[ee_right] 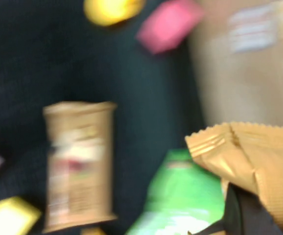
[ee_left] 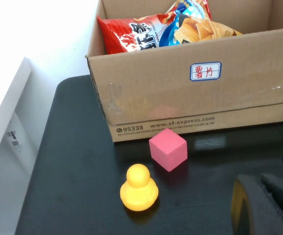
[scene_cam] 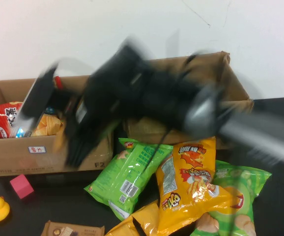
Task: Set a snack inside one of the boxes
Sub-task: Place the biscuit in the biscuit box
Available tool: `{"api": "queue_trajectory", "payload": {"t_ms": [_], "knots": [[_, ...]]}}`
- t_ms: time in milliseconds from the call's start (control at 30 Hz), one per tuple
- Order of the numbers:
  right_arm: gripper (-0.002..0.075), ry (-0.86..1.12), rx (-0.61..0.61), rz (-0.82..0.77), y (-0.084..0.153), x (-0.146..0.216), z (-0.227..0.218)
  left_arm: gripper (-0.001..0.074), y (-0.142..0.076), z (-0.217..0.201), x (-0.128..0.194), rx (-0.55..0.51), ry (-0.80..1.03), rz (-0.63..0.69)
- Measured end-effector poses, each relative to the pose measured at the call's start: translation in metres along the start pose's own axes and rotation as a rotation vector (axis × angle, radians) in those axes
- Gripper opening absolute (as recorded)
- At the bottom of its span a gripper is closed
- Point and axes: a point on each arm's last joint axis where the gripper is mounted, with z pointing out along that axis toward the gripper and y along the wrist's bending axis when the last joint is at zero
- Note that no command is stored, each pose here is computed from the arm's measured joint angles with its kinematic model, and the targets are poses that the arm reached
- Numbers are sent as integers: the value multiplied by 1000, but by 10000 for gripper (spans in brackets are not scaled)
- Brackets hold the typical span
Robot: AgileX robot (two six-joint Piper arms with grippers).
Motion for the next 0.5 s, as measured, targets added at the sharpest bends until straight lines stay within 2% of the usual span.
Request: {"api": "queue_trajectory", "payload": {"t_ms": [100,200,333,400,500], "knots": [[85,-49,142,87,-50,11,-28,-1,0,0,0,0,0,0],[83,-75,259,168,-100,33,-38,-1,0,0,0,0,0,0],[111,-45,332,288,-155,75,-30,-1,0,0,0,0,0,-7],[199,-35,342,352,-174,95,-22,-1,0,0,0,0,0,-8],[421,-23,347,451,-197,123,-11,-1,0,0,0,0,0,-10]]}}
